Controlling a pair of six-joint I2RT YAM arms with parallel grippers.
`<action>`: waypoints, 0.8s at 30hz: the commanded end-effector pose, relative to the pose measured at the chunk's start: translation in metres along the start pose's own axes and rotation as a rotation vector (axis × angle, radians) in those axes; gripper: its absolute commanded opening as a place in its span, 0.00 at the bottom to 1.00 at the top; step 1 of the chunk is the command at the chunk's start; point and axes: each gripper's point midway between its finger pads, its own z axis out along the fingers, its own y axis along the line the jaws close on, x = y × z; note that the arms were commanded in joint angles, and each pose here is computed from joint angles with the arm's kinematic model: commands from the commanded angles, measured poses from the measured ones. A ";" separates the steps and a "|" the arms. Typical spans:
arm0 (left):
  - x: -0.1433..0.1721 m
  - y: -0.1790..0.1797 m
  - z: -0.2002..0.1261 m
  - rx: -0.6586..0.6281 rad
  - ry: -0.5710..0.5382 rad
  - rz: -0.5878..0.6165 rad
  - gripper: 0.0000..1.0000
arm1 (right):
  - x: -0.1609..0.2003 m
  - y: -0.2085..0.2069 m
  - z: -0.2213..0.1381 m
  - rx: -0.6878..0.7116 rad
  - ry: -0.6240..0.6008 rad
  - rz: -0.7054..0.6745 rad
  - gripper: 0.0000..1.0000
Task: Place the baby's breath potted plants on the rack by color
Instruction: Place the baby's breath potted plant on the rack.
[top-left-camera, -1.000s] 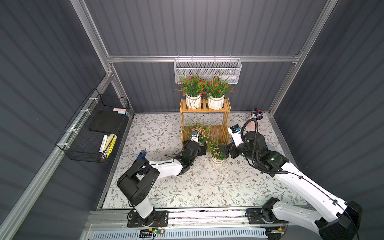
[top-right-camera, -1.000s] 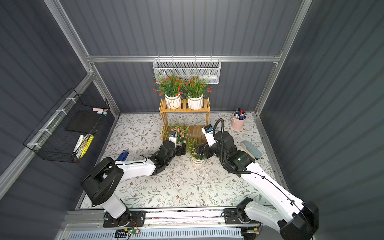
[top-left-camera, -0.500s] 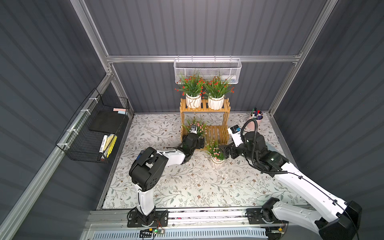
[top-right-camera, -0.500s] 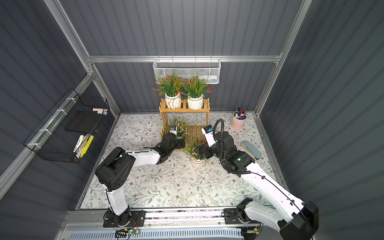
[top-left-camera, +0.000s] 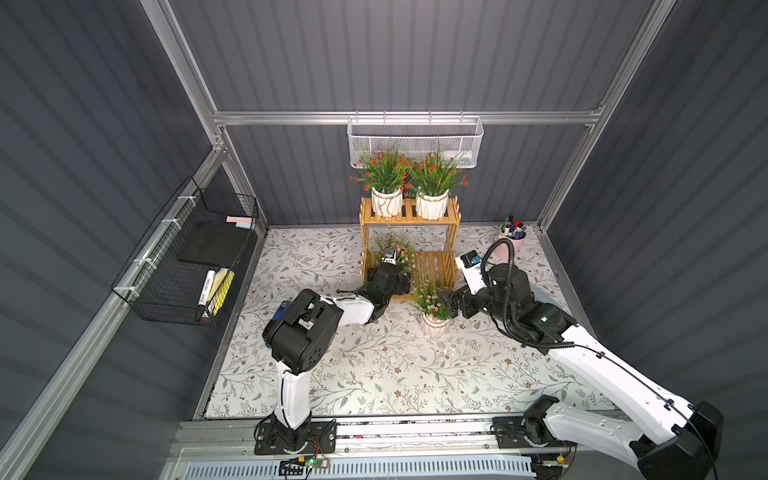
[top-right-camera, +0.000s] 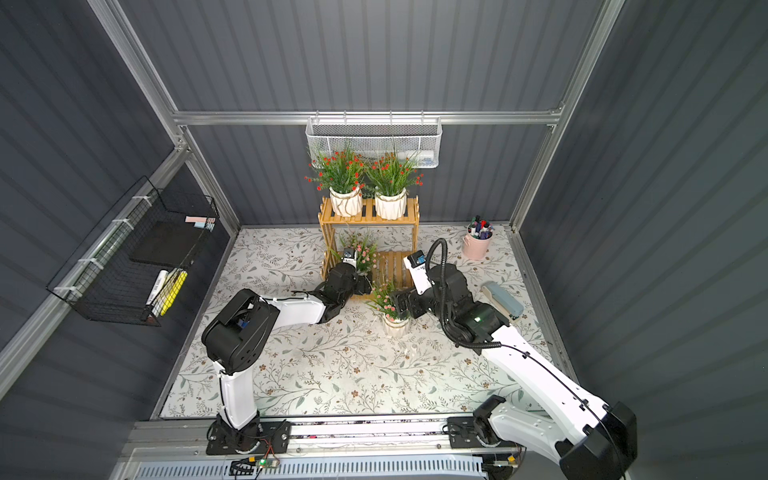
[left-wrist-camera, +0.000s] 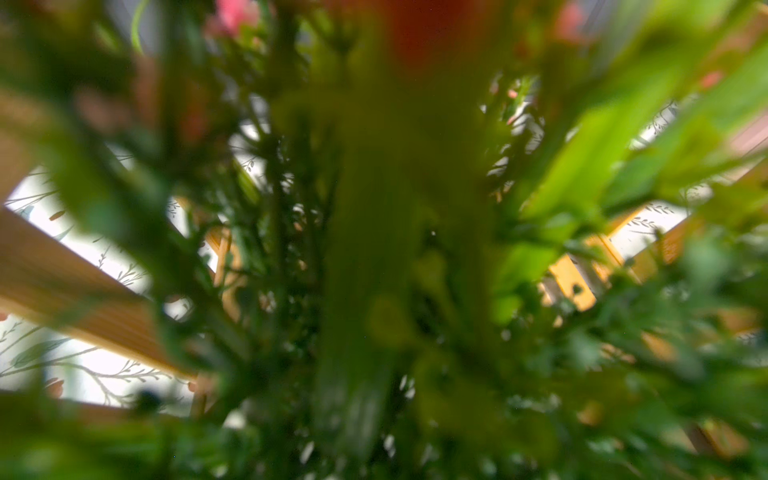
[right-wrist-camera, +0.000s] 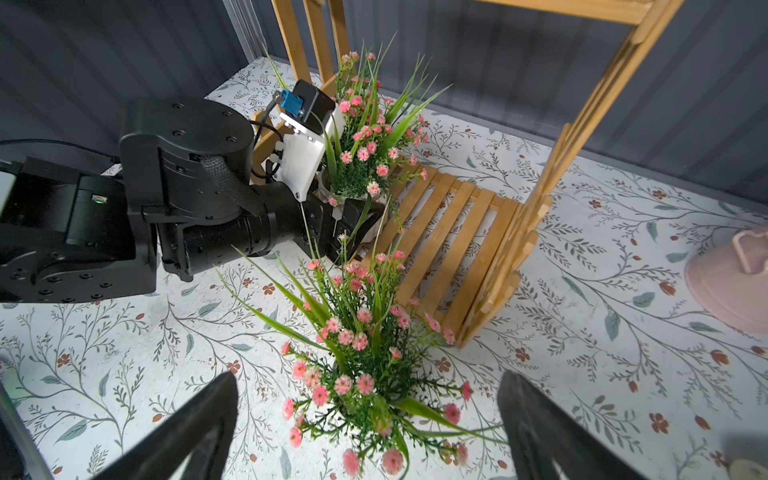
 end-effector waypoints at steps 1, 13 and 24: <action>-0.032 0.002 -0.002 -0.019 -0.073 -0.046 0.99 | 0.005 -0.001 0.002 -0.002 0.008 -0.015 0.99; -0.072 -0.001 -0.044 0.017 -0.071 -0.113 0.99 | 0.005 0.001 -0.004 -0.011 -0.003 -0.010 0.99; -0.092 -0.003 -0.098 0.098 -0.034 -0.163 0.99 | 0.023 0.007 -0.013 -0.048 0.027 0.010 0.99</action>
